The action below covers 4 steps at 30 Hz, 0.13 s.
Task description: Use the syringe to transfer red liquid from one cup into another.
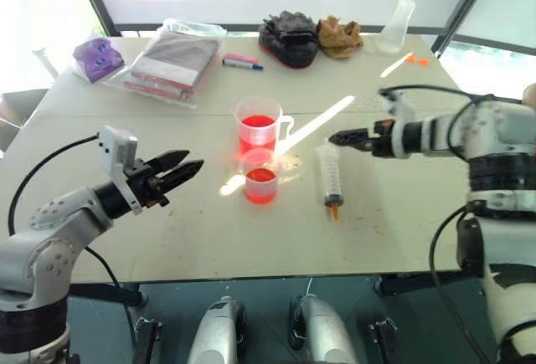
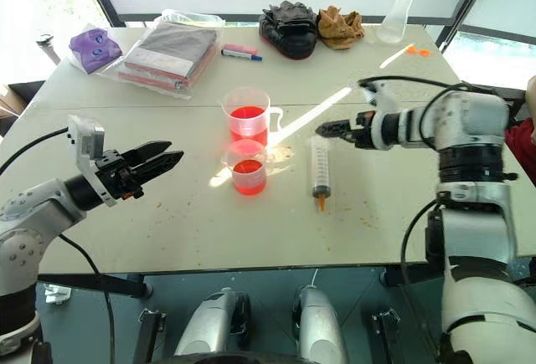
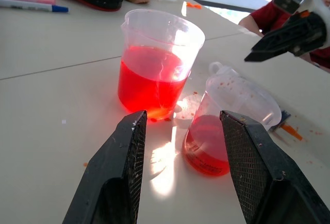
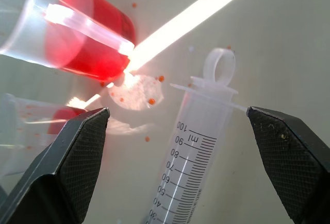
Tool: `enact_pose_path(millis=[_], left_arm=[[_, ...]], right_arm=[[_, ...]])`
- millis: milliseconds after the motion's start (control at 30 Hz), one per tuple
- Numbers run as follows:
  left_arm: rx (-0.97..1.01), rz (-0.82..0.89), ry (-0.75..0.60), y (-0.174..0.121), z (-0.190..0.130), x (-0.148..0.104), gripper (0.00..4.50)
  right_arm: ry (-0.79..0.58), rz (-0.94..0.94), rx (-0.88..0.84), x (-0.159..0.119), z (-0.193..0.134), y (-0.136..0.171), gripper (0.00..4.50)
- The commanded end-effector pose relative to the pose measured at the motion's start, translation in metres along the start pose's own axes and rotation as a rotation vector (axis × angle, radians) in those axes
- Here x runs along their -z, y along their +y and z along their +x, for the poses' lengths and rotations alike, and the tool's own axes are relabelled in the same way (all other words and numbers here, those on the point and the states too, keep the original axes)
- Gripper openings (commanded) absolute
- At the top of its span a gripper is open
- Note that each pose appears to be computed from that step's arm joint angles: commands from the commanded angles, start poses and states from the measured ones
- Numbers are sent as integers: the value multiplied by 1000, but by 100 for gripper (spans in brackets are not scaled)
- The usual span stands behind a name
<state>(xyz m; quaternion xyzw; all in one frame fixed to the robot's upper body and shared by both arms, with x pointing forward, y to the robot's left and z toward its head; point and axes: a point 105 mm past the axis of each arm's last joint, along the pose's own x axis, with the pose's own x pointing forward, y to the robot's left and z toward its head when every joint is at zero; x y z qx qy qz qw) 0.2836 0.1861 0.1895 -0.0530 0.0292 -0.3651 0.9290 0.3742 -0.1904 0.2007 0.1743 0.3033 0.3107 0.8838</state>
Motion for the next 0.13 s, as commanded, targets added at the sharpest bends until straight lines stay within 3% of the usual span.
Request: enact_pose_path(millis=[33, 133], left_arm=[[0, 21, -33, -1, -8, -10, 238], [-15, 24, -7, -1, -13, -3, 238]], right_arm=[[-173, -130, -96, -15, -29, 9, 445], [-310, -311, 11, -3, -47, -16, 445]])
